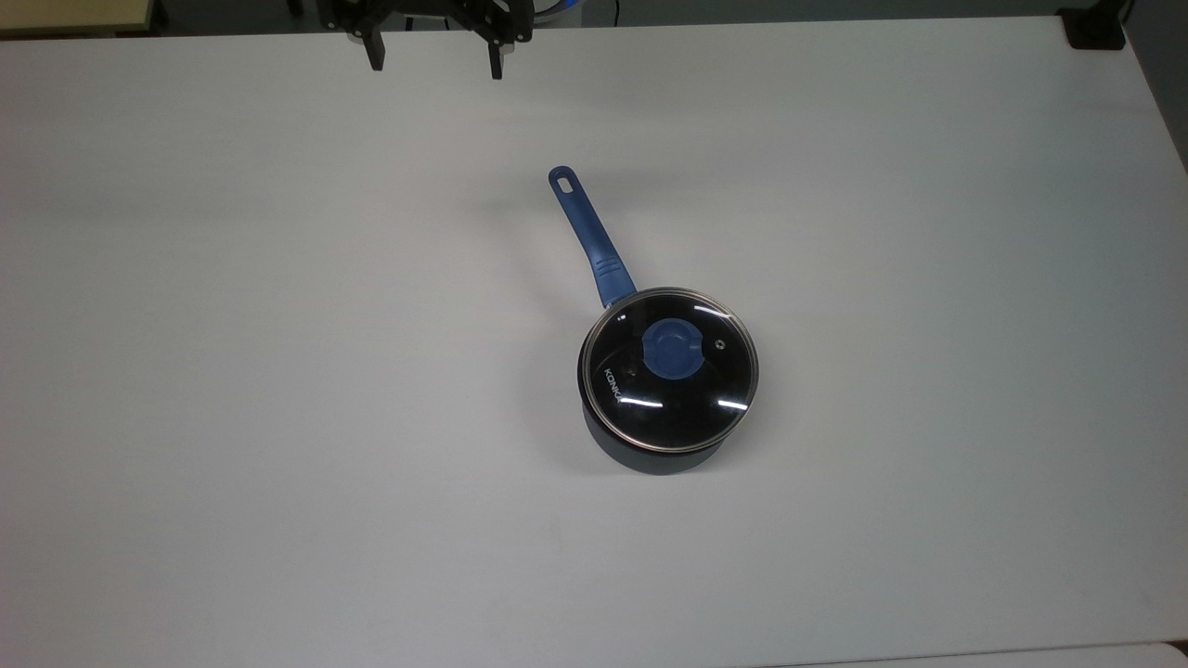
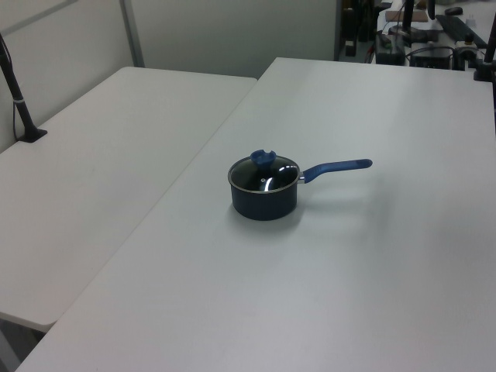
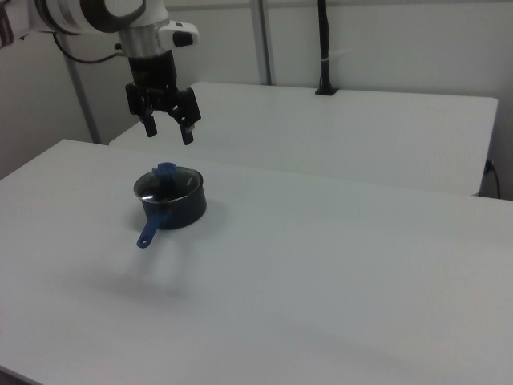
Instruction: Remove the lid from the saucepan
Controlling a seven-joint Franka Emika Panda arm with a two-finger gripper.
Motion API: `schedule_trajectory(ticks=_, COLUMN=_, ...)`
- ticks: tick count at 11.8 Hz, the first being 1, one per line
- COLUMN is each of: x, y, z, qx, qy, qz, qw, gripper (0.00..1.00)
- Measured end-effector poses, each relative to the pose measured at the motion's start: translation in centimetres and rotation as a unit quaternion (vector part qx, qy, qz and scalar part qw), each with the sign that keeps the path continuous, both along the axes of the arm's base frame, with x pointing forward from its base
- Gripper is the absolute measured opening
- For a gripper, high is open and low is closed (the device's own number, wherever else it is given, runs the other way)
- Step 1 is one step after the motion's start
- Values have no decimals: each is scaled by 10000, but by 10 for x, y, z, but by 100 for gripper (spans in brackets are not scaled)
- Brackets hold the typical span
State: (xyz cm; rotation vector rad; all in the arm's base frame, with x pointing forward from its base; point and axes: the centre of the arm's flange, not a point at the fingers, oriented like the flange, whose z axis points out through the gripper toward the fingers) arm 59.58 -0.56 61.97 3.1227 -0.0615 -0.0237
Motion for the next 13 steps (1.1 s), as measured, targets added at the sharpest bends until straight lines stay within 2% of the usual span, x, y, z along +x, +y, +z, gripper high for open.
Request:
schedule_trajectory(ticks=10, x=2, y=0, z=-5, qx=5, qy=10, qz=54, qw=10000, gripper=100)
schedule_trajectory(ticks=13, x=20, y=31, z=-15, qx=146, qy=-325, qz=293, qw=9989, gripper=100)
